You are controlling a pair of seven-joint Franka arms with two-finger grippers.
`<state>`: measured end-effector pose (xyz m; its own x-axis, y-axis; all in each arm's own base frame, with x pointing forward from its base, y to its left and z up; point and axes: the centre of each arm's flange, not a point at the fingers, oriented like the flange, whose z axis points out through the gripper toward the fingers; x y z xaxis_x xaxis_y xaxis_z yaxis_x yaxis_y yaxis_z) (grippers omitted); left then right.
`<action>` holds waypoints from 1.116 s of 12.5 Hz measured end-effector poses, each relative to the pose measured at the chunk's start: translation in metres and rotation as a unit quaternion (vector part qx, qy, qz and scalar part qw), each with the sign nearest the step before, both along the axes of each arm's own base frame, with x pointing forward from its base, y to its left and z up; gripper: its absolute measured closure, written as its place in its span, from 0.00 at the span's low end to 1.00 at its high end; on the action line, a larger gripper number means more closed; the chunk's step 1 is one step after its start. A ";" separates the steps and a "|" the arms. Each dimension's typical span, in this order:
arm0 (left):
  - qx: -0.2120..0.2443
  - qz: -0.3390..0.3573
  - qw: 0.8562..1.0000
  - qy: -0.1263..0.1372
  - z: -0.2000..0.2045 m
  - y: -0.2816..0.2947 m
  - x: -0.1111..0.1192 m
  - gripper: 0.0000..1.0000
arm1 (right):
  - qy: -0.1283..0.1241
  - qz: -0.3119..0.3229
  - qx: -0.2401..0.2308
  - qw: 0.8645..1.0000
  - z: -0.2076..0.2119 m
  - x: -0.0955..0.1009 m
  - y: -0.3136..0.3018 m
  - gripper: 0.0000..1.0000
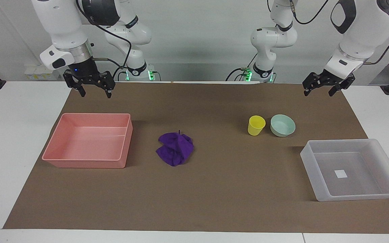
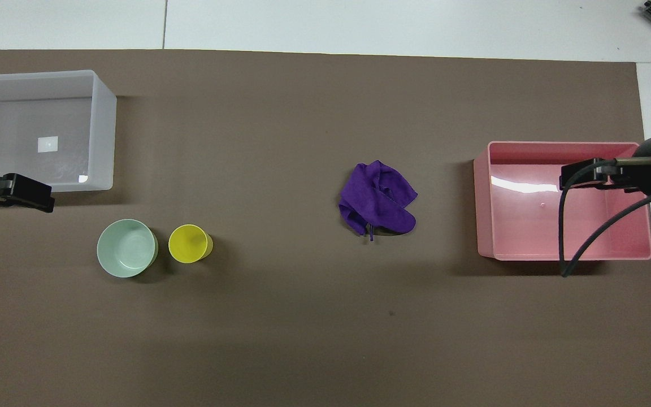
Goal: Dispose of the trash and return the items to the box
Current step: 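Reach the right gripper to the purple cloth while the left gripper reaches the bowl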
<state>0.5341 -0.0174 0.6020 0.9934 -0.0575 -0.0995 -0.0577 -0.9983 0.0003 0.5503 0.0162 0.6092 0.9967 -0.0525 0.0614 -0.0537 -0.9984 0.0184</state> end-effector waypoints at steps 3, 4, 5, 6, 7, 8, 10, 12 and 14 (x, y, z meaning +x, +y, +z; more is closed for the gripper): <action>-0.012 0.025 0.999 0.033 -0.015 0.024 -0.006 0.00 | -0.002 0.010 0.000 1.000 -0.003 0.000 0.012 0.00; -0.021 0.032 0.998 0.048 -0.030 0.028 -0.007 0.00 | -0.006 0.015 0.001 1.000 -0.005 0.001 0.017 0.00; -0.037 0.042 0.996 0.064 -0.049 0.034 -0.010 0.00 | -0.019 0.024 0.004 1.000 -0.007 0.004 0.027 0.00; -0.059 0.060 0.993 0.083 -0.073 0.043 -0.014 0.00 | -0.032 0.027 0.014 0.999 -0.015 0.007 0.045 0.00; -0.077 0.080 0.989 0.098 -0.096 0.056 -0.019 0.00 | -0.044 0.025 0.026 0.998 -0.026 0.010 0.067 0.00; -0.087 0.095 0.986 0.102 -0.119 0.067 -0.023 0.00 | -0.053 0.025 0.032 0.998 -0.040 0.014 0.090 0.00; -0.091 0.111 0.986 0.084 -0.162 0.074 -0.027 0.00 | -0.068 0.042 0.041 0.996 -0.081 0.029 0.138 0.00; -0.086 0.115 0.987 0.066 -0.207 0.066 -0.033 0.00 | -0.091 0.063 0.051 0.993 -0.135 0.050 0.180 0.00; -0.082 0.113 0.988 0.062 -0.241 0.057 -0.042 0.00 | -0.114 0.082 0.060 0.988 -0.190 0.066 0.212 0.00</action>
